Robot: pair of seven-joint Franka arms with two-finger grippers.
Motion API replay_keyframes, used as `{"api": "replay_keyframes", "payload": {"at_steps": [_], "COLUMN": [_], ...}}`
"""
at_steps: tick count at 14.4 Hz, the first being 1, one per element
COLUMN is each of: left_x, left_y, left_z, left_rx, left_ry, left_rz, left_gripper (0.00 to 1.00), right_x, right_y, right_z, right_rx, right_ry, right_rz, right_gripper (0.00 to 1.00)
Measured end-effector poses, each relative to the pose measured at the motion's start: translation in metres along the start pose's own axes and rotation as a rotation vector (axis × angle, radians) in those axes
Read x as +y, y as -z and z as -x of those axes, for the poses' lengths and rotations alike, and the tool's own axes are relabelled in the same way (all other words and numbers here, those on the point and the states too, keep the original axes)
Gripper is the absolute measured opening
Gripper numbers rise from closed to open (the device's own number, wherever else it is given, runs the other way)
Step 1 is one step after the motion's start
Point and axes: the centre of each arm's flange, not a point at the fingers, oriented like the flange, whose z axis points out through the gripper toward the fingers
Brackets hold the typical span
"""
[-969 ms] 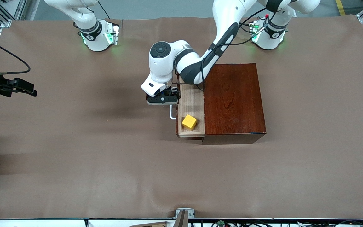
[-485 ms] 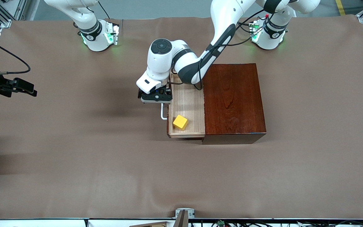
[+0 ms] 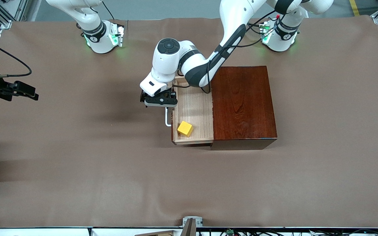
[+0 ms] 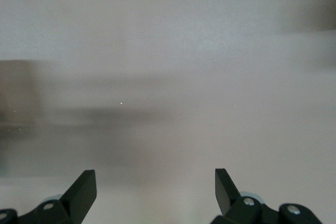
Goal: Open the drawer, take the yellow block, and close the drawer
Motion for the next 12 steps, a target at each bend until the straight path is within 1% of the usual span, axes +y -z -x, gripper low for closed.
{"api": "replay_keyframes", "payload": {"at_steps": [4,6,8,10,12], "left_x": [0.004,0.003,-0.004,-0.019,-0.043], "left_y": [0.012,0.031,0.062,0.097,0.125], "left_z": [-0.007,-0.022,-0.048,-0.081,-0.117], "left_rx": [0.008,0.023,0.039,0.064,0.086], "left_ry": [0.011,0.029,0.067,0.120,0.175], "left_rz": [0.020,0.032,0.042,0.057,0.050], "left_gripper": [1.00,1.00,1.00,1.00,1.00], "right_x": [0.000,0.000,-0.001,-0.006,-0.016], "right_y": [0.000,0.000,0.000,0.000,0.000], "right_z": [0.000,0.000,0.000,0.000,-0.001], "right_rx": [-0.001,-0.001,-0.001,0.000,0.003], "right_ry": [0.000,0.000,0.002,0.011,0.022], "right_rz": [0.000,0.000,0.000,0.000,-0.012], "right_gripper": [1.00,1.00,1.00,1.00,1.00]}}
